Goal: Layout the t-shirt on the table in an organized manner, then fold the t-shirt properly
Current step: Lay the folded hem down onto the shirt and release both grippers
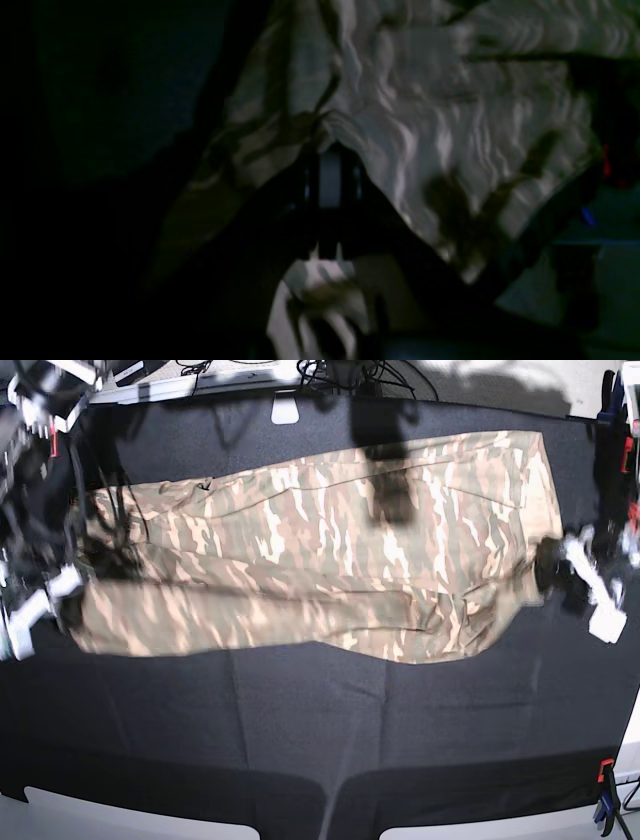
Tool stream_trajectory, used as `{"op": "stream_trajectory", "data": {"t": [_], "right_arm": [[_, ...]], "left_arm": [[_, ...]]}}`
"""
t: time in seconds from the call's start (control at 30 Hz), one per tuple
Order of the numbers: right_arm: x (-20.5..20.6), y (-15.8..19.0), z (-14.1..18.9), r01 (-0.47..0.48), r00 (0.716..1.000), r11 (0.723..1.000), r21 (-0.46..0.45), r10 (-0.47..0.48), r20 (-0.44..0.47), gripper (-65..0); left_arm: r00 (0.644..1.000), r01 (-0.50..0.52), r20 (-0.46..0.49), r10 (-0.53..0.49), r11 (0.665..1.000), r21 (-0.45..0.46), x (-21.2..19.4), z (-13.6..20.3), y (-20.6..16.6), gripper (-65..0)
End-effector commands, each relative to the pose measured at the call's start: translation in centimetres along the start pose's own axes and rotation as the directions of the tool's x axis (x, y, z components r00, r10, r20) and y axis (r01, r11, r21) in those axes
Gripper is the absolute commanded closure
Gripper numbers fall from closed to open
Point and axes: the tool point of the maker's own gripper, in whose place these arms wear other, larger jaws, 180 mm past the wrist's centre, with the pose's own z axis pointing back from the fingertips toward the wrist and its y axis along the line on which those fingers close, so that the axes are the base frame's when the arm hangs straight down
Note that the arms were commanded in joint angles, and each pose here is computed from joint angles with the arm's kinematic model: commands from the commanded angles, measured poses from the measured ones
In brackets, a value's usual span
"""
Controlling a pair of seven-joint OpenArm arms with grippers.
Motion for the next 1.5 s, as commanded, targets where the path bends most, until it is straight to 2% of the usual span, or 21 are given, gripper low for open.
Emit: {"op": "stream_trajectory", "data": {"t": [0.0,0.1,0.3,0.53,0.63,0.87,0.97,1.03,1.17,1.23,1.27,1.33,1.4,1.47], "right_arm": [[1.0,-0.7,0.8,-0.018,0.999,1.0,-0.017,0.018,0.038,0.0],[-1.6,-1.0,1.6,0.003,1.0,1.0,-0.03,-0.003,-0.013,0.0],[-6.5,-2.5,4.3,0.046,0.994,0.995,-0.09,-0.055,-0.093,0.0],[-9.5,-6.0,8.4,0.09,0.985,0.972,-0.218,-0.12,-0.125,0.0],[-10.0,-6.4,8.9,0.097,0.98,0.967,-0.236,-0.134,-0.145,0.0],[-11.5,-4.7,8.2,0.151,0.971,0.965,-0.217,-0.186,-0.153,-0.3],[-12.3,-4.5,8.2,0.148,0.966,0.961,-0.234,-0.191,-0.175,-23.1],[-12.4,-5.1,8.3,0.123,0.968,0.958,-0.259,-0.173,-0.183,-31.3],[-10.2,-6.8,8.6,0.05,0.992,0.948,-0.313,-0.083,-0.091,-31.6],[-8.8,-7.0,8.5,0.048,0.998,0.948,-0.314,-0.062,-0.032,-31.6],[-7.8,-7.4,8.4,0.082,0.997,0.94,-0.331,-0.078,0.026,-31.6],[-5.5,-7.9,8.2,0.168,0.981,0.928,-0.333,-0.125,0.147,-31.6],[-2.5,-7.5,7.7,0.236,0.948,0.933,-0.272,-0.16,0.274,-31.6],[0.5,-7.1,6.8,0.259,0.918,0.94,-0.222,-0.168,0.36,-31.4]], "left_arm": [[0.998,0.044,0.034,-0.045,0.999,0.008,1.3,1.2,-0.2,0.0],[0.998,0.056,0.013,-0.056,0.998,0.023,-0.5,2.5,-1.1,0.0],[0.999,-0.006,-0.045,0.01,0.996,0.091,-5.3,5.7,-1.3,0.0],[0.988,-0.084,-0.105,0.112,0.967,0.239,-10.9,8.9,0.2,0.0],[0.986,-0.109,-0.098,0.137,0.964,0.244,-11.6,9.0,0.0,0.0],[0.986,-0.112,-0.093,0.138,0.964,0.242,-11.5,8.9,-0.1,0.0],[0.986,-0.112,-0.092,0.137,0.964,0.242,-11.5,8.9,-0.1,0.0],[0.986,-0.111,-0.092,0.137,0.964,0.242,-11.5,8.9,-0.1,0.0],[0.986,-0.111,-0.092,0.137,0.964,0.242,-11.5,8.9,-0.1,0.0],[0.986,-0.111,-0.092,0.137,0.964,0.242,-11.5,8.9,-0.1,0.0],[0.986,-0.111,-0.092,0.137,0.964,0.242,-11.5,8.9,-0.1,0.0],[0.986,-0.112,-0.092,0.137,0.964,0.242,-11.5,8.9,-0.1,0.0],[0.986,-0.112,-0.091,0.137,0.964,0.242,-11.5,8.9,-0.1,0.0],[0.986,-0.112,-0.091,0.138,0.964,0.242,-11.5,8.9,-0.1,0.0]]}}
